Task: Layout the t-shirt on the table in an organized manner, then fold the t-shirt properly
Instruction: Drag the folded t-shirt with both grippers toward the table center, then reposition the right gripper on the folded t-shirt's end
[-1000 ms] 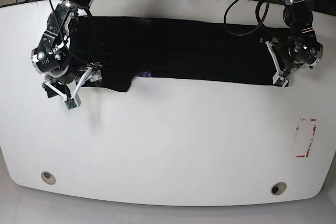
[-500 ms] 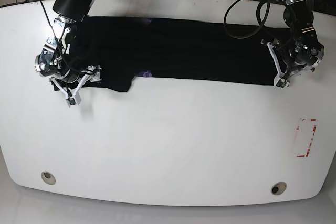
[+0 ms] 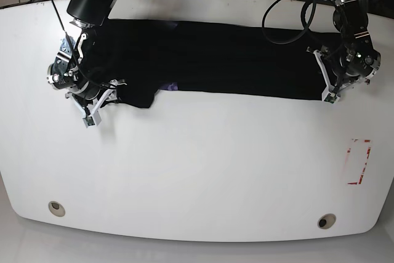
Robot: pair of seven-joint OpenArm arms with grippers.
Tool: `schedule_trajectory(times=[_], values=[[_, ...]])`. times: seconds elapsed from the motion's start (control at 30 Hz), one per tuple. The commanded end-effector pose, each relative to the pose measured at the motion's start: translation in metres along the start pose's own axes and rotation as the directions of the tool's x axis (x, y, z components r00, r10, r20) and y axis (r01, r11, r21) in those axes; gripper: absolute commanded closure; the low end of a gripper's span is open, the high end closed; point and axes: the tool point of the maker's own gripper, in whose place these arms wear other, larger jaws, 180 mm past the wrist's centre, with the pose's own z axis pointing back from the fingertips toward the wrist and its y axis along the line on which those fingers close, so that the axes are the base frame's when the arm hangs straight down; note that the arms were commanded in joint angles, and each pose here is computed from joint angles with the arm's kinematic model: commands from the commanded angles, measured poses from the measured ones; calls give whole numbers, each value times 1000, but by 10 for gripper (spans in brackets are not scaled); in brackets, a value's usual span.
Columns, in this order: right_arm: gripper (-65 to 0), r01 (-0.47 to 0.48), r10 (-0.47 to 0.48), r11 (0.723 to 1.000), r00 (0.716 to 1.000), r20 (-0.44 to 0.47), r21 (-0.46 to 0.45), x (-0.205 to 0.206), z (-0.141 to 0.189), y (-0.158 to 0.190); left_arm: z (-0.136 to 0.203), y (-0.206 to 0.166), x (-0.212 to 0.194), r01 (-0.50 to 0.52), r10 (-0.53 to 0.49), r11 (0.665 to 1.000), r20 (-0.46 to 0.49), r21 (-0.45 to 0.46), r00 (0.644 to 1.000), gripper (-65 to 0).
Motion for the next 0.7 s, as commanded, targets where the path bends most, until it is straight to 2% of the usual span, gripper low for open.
schedule_trajectory(times=[0.0, 0.1, 0.17, 0.3, 0.5, 0.67], values=[[-155, -9, 9, 1000, 1000, 21, -3, 12, 2, -1, 7, 9, 9, 7, -8, 1000, 30, 25, 1000, -247], [-41, -14, 14, 1000, 999, 36, -4, 17, 4, 2, 7, 8, 10, 9, -9, 1000, 31, 25, 999, -247], [-3, -25, 26, 1000, 998, 50, -13, 22, 8, 2, 6, 8, 9, 10, -10, 1000, 30, 24, 999, -247], [-3, -51, 52, 998, 996, 71, -25, 34, 18, 12, 5, 7, 9, 12, -12, 1000, 27, 22, 1000, -247], [-2, -97, 101, 993, 993, 56, -72, 43, 43, 24, 4, 5, 9, 9, -10, 1000, 25, 17, 1000, -247], [-2, -123, 123, 986, 992, -7, -113, 37, 64, 32, 3, 0, 10, 5, -5, 1000, 28, 9, 1000, -247]])
